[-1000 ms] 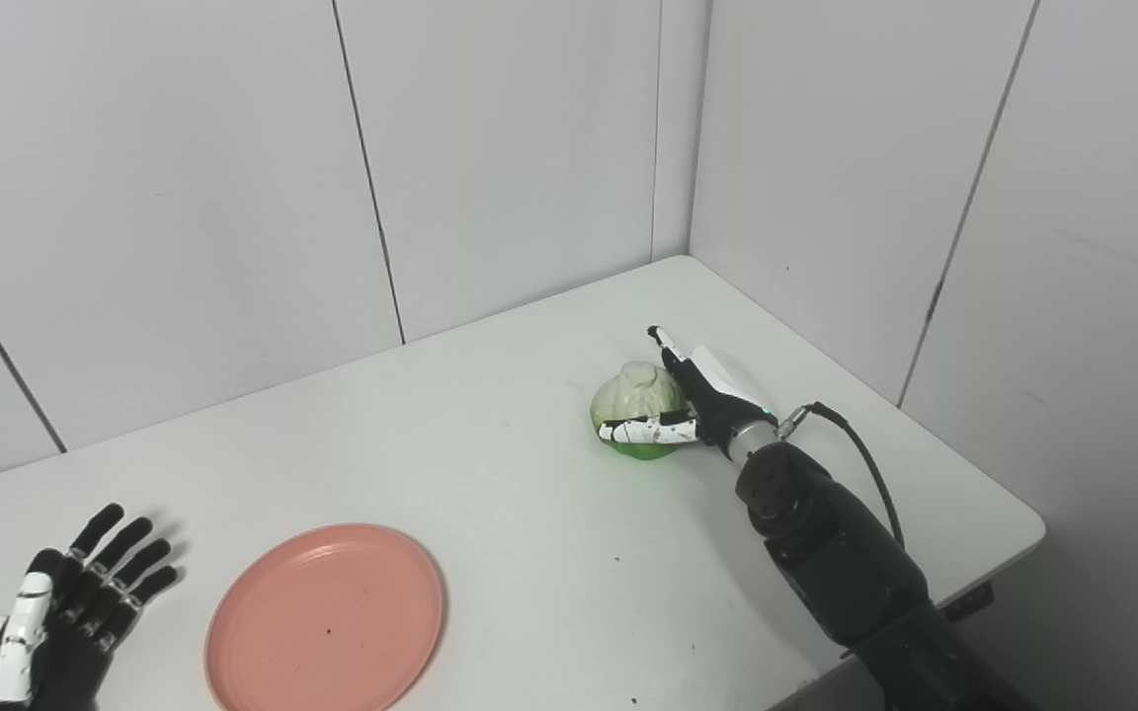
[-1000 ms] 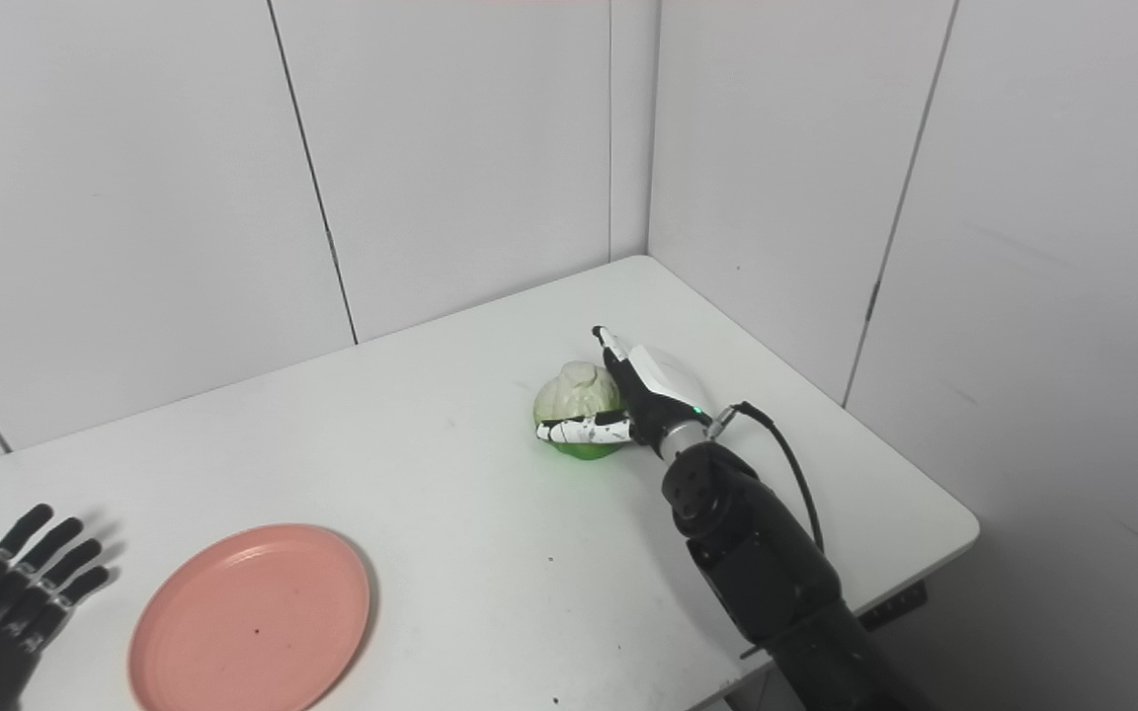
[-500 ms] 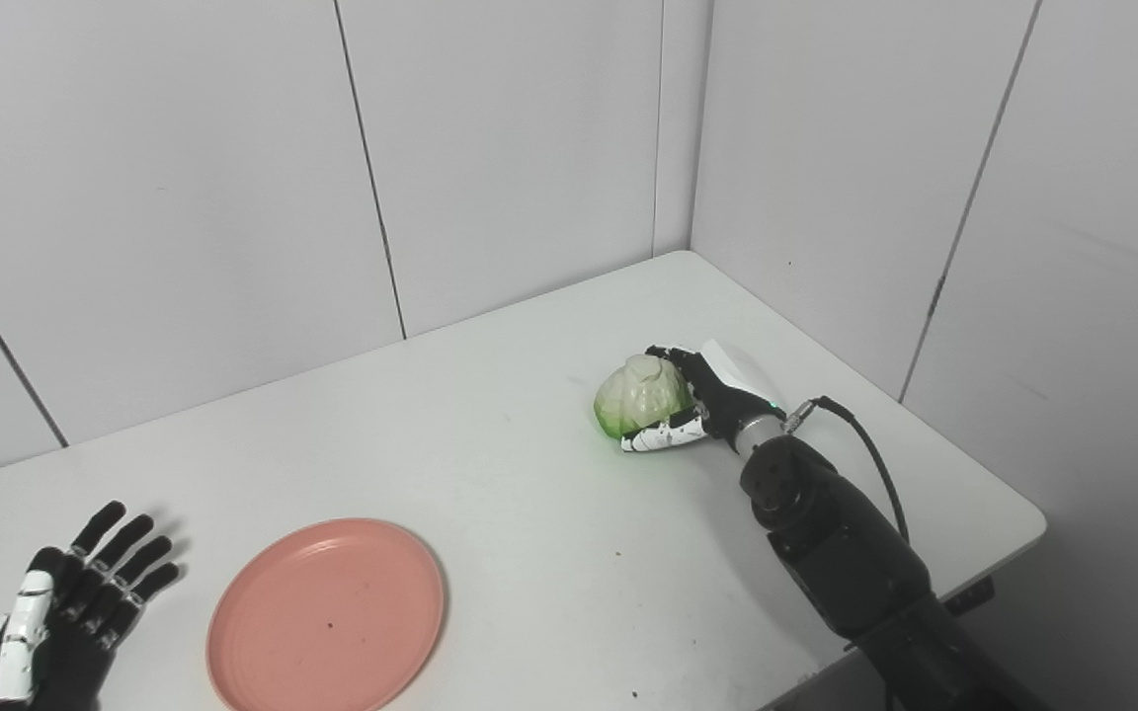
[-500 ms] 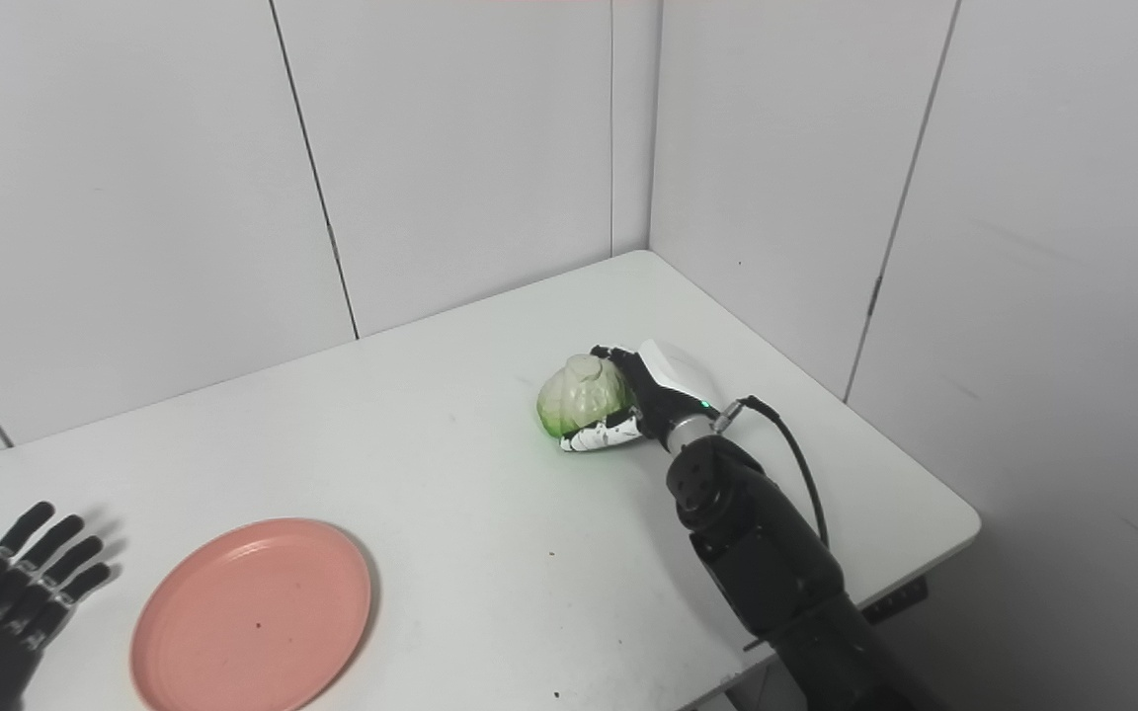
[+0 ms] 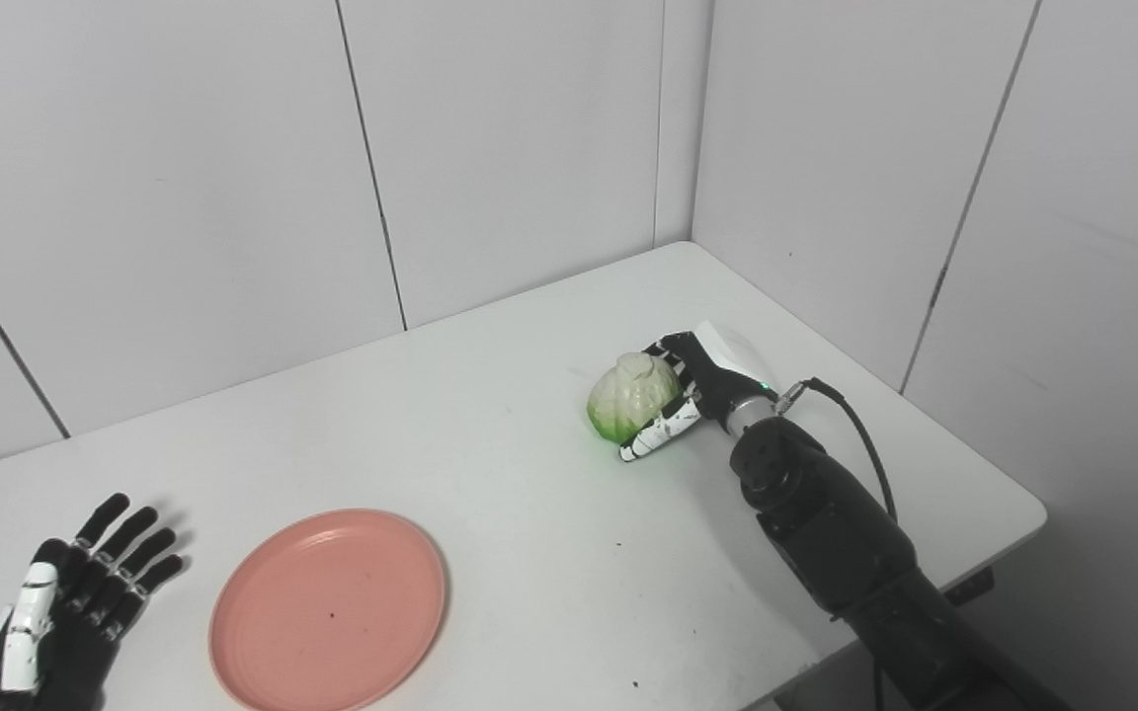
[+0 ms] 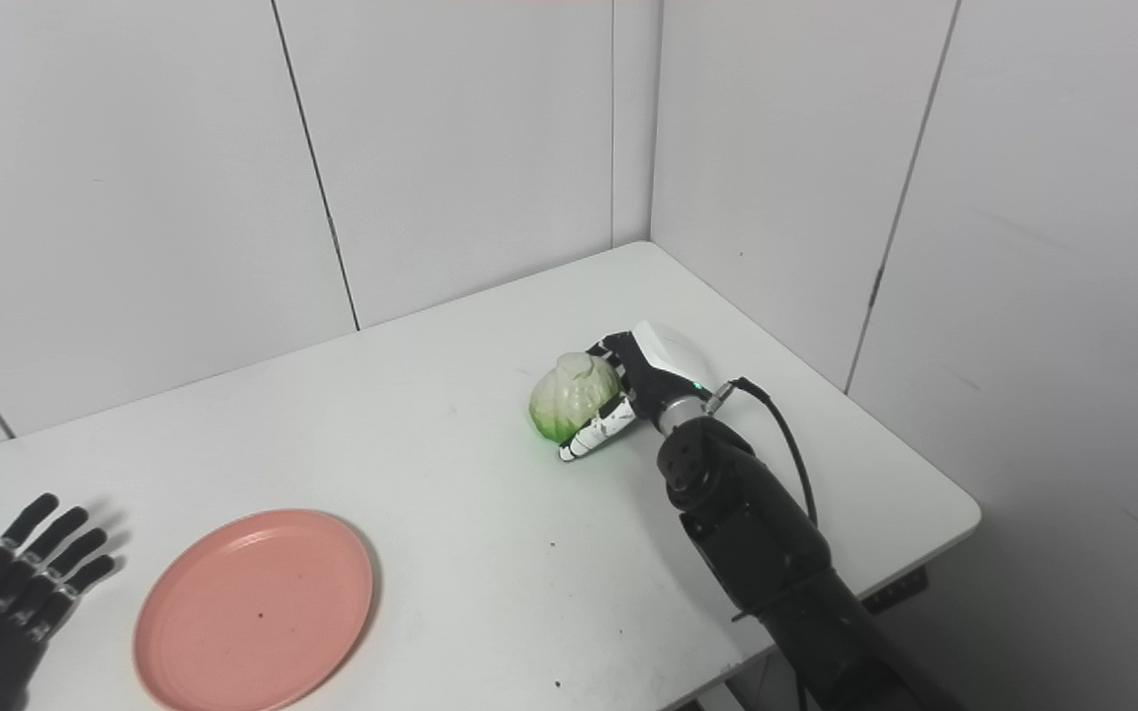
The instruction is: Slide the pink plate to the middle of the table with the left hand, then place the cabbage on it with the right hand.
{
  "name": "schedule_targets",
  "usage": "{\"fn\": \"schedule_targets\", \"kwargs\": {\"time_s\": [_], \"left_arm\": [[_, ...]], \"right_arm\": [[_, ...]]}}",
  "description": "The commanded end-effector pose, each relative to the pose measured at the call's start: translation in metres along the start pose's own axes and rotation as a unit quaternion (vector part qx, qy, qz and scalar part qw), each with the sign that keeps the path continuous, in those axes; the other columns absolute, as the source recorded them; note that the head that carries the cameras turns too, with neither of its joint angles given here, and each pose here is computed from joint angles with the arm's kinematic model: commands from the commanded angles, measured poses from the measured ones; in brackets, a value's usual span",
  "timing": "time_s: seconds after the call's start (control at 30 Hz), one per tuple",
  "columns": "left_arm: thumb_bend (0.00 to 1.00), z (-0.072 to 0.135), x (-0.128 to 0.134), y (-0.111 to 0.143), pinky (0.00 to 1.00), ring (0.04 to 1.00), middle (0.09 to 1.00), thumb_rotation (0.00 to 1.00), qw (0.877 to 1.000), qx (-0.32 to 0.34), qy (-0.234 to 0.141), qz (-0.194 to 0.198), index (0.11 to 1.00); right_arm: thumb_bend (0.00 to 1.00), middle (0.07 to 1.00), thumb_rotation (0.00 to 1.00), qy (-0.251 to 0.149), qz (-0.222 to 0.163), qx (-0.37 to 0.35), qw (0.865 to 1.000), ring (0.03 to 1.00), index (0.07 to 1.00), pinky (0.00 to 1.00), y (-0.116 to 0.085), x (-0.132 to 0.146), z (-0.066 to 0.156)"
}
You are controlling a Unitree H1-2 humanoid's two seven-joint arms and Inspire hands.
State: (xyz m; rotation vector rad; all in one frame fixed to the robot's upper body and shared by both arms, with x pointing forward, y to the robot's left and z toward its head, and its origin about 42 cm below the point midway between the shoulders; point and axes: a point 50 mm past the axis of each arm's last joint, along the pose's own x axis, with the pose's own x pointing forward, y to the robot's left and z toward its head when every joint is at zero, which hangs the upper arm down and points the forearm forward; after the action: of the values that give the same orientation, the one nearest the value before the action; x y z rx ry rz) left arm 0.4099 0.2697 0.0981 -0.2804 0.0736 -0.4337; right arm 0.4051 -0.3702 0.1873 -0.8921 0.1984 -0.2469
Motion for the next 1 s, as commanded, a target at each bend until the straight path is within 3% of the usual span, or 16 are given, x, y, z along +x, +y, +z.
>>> {"fn": "schedule_targets", "kwargs": {"time_s": [0.0,0.23,0.33,0.43,0.97], "left_arm": [[0.55,-0.050,-0.027,0.001,0.82,0.855,0.884,0.85,0.994,-0.036,0.096,0.029,0.879],[0.55,-0.049,-0.026,-0.003,0.83,0.862,0.891,0.86,0.995,-0.035,0.094,0.028,0.885],[0.54,-0.049,-0.026,-0.004,0.83,0.861,0.890,0.87,0.995,-0.033,0.094,0.028,0.884],[0.55,-0.049,-0.025,-0.007,0.84,0.869,0.897,0.88,0.995,-0.030,0.094,0.025,0.891],[0.54,-0.046,-0.020,-0.028,0.85,0.873,0.897,0.89,0.995,-0.025,0.091,0.031,0.897]], "right_arm": [[0.52,0.463,0.13,-0.014,-0.011,0.008,1.000,0.403,0.484,0.35,-0.005,0.004,0.008],[0.52,0.452,0.13,-0.038,-0.040,0.035,0.998,0.393,0.484,0.34,-0.015,0.000,0.014],[0.53,0.438,0.03,-0.058,-0.054,0.055,0.995,0.391,0.510,0.34,-0.021,-0.005,0.020],[0.53,0.442,0.00,-0.072,-0.063,0.068,0.993,0.404,0.511,0.35,-0.025,-0.010,0.029],[0.53,0.460,0.00,-0.165,-0.043,0.101,0.980,0.415,0.511,0.35,-0.036,-0.036,0.088]]}}
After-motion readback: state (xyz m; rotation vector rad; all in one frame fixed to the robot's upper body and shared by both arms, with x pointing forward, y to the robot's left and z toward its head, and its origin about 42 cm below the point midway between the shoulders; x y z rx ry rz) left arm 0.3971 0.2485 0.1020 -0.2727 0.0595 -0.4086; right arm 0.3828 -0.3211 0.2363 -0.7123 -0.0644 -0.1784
